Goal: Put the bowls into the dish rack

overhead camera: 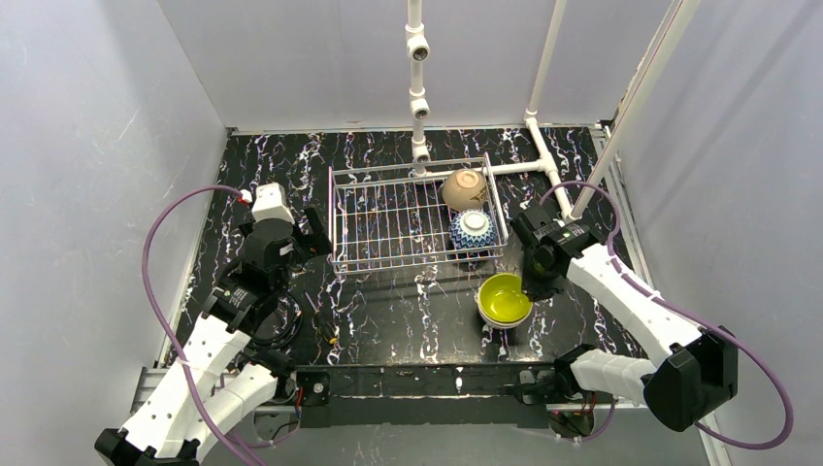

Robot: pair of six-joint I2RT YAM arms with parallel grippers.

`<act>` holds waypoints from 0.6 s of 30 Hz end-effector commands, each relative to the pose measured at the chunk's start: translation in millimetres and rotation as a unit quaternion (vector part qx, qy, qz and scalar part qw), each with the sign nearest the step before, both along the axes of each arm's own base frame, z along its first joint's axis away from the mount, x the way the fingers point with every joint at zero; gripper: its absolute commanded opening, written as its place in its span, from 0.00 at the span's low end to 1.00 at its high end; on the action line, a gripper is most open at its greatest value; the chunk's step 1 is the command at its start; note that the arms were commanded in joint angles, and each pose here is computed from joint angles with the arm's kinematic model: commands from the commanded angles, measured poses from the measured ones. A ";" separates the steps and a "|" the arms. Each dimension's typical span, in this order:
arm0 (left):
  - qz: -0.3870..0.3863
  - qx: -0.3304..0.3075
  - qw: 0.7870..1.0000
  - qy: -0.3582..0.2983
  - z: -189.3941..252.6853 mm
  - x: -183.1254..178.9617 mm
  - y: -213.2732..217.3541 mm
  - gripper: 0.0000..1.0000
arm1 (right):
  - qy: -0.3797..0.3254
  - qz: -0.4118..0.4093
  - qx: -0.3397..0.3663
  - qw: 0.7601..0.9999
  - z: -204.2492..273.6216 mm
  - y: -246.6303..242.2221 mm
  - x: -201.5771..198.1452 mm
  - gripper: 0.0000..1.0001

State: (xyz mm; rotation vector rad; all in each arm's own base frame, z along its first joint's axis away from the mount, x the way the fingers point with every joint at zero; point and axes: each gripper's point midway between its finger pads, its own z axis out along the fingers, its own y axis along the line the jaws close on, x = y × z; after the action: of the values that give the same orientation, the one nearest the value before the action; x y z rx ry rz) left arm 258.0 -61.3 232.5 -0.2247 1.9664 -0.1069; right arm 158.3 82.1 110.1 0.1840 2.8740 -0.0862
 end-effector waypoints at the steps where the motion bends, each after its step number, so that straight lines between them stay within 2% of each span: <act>1: 0.013 0.005 1.000 -0.005 0.1 0.1 5.0 0.98 | -0.033 0.002 0.009 0.999 25.6 3.2 12.8 0.01; 6: 0.012 0.004 1.000 -0.007 1.9 -0.1 4.8 0.98 | -0.038 0.011 0.031 0.999 37.3 10.6 13.4 0.01; 18: 0.007 -0.002 1.000 -0.009 3.3 1.4 1.6 0.98 | -0.064 -0.006 0.014 0.998 67.2 -6.2 4.9 0.01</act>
State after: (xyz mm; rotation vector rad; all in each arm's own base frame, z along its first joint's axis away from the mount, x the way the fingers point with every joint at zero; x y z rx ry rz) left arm 258.5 -61.7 233.3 -0.2258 1.9627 -0.1097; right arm 160.5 79.2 157.1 0.1770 2.8007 -0.0462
